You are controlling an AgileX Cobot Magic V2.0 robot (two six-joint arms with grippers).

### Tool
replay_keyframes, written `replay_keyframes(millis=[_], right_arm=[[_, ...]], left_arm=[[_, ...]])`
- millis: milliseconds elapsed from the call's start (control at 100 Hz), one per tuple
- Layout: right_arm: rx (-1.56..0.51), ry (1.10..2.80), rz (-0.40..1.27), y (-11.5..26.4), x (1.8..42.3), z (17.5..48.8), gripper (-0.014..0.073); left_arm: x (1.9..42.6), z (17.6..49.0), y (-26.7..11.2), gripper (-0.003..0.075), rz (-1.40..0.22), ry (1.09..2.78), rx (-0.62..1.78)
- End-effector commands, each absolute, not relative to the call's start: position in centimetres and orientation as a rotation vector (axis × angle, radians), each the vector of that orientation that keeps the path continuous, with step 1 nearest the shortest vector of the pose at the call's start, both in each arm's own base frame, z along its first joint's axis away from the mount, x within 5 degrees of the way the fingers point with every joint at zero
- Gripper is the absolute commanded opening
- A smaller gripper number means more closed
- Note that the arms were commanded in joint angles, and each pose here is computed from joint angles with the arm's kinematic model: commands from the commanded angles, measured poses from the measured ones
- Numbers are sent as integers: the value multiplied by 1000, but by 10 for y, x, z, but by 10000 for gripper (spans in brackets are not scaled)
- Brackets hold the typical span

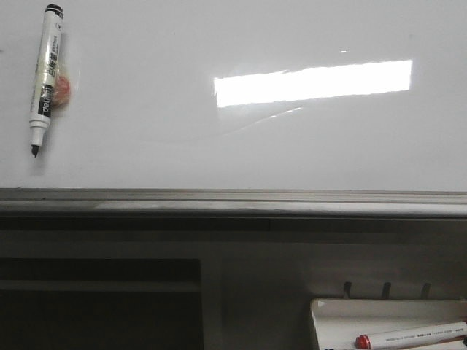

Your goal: Write number 2 on whiteboard

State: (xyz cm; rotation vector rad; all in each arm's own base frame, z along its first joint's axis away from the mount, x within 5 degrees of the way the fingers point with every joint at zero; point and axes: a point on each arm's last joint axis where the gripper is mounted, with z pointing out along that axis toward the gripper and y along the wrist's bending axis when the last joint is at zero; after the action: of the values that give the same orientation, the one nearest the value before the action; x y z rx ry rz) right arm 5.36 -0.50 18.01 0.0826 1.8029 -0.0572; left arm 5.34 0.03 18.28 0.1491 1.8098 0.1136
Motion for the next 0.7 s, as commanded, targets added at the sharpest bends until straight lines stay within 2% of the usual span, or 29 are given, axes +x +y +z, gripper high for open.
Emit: replay_keyframes(millis=[0,120,200,260,460,600,690], right_arm=[[74,1786,-78,-6,54,175,-71],[68,1774,-85,-6,54,176,-71],[61,1690,-84,-5,55,184,-71],[53,1597,-82,-5,56,192,-71],[26,1235,-76,-3,51,224,-71],[15,1094,-73,-2,46,236,-71],[15,1027,-68,-1,43,242,-71]], left_arm=[[53,186,0,-20,112,1741,139],[53,186,1,-20,131,1738,153],[54,189,0,-20,116,1704,140],[54,195,0,-20,107,1640,129],[51,228,0,-20,66,1272,57],[47,238,0,-20,72,1151,46],[46,240,1,-20,73,1131,45]])
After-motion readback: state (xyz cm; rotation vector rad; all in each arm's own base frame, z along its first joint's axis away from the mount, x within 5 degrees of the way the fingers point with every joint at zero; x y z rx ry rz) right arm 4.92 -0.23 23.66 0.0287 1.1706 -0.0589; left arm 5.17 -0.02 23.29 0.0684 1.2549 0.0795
